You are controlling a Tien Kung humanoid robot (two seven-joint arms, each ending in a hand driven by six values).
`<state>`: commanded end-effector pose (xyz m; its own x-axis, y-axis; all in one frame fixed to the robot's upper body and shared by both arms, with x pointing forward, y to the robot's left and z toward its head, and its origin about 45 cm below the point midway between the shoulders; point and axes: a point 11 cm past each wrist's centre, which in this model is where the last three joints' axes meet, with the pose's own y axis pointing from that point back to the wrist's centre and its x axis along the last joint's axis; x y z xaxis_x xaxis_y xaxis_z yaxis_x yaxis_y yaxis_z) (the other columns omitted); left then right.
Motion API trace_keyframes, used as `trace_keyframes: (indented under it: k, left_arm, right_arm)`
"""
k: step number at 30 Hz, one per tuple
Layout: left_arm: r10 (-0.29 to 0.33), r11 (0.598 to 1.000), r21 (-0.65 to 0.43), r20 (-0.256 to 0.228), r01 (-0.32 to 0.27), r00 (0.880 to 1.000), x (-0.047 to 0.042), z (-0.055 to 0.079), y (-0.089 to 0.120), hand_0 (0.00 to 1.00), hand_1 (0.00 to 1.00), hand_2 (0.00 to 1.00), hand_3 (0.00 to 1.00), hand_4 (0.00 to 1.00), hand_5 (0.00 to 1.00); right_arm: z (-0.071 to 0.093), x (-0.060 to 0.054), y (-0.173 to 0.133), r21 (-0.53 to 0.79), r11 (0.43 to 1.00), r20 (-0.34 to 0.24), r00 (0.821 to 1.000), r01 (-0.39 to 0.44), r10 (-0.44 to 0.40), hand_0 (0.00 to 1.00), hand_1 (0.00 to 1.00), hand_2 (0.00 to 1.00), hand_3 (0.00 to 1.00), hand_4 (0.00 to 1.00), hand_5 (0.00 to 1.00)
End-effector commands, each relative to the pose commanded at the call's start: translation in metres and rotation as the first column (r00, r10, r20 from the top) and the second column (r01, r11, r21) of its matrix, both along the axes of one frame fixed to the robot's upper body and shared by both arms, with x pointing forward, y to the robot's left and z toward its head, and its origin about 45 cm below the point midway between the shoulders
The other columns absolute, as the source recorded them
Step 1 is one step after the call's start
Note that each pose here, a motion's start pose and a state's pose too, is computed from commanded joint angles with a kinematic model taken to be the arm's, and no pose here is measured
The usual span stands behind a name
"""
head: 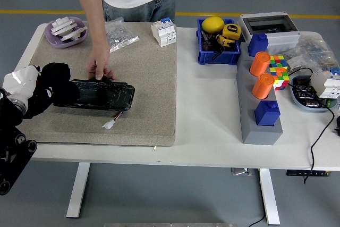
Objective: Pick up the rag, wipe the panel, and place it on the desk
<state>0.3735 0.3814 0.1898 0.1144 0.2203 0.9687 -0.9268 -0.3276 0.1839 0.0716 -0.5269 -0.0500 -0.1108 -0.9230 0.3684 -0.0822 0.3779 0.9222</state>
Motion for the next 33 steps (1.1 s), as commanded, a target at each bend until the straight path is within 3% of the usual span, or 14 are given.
trace_keyframes:
  k: [7,13,19,33]
  left_arm:
    - [-0.045,0.999,-0.009,0.007,0.046,0.999,0.0025,0.002,-0.018,0.248,0.215,0.598,0.54,0.137,0.002]
    - [-0.108,0.994,-0.022,-0.016,0.108,0.994,0.0039,0.0,-0.043,0.247,0.219,0.6,0.544,0.162,0.002]
    - [-0.185,0.982,-0.039,-0.049,0.183,0.982,0.0021,-0.005,-0.074,0.247,0.22,0.599,0.546,0.166,0.002]
    - [-0.331,0.944,-0.053,-0.088,0.327,0.94,-0.0058,-0.001,-0.13,0.252,0.222,0.6,0.545,0.174,0.002]
  right_arm:
    - [0.0,0.001,0.0,0.001,1.0,0.001,1.0,0.0,0.0,0.74,0.568,0.665,0.629,0.998,0.611]
    - [0.0,0.002,0.0,0.001,1.0,0.003,1.0,0.0,0.0,0.74,0.568,0.665,0.629,0.998,0.613]
    - [0.0,0.002,0.0,0.001,1.0,0.004,1.0,0.0,0.0,0.74,0.567,0.664,0.628,0.998,0.612]
    - [0.001,0.003,-0.001,0.0,1.0,0.006,1.0,0.002,-0.002,0.739,0.567,0.665,0.627,0.998,0.611]
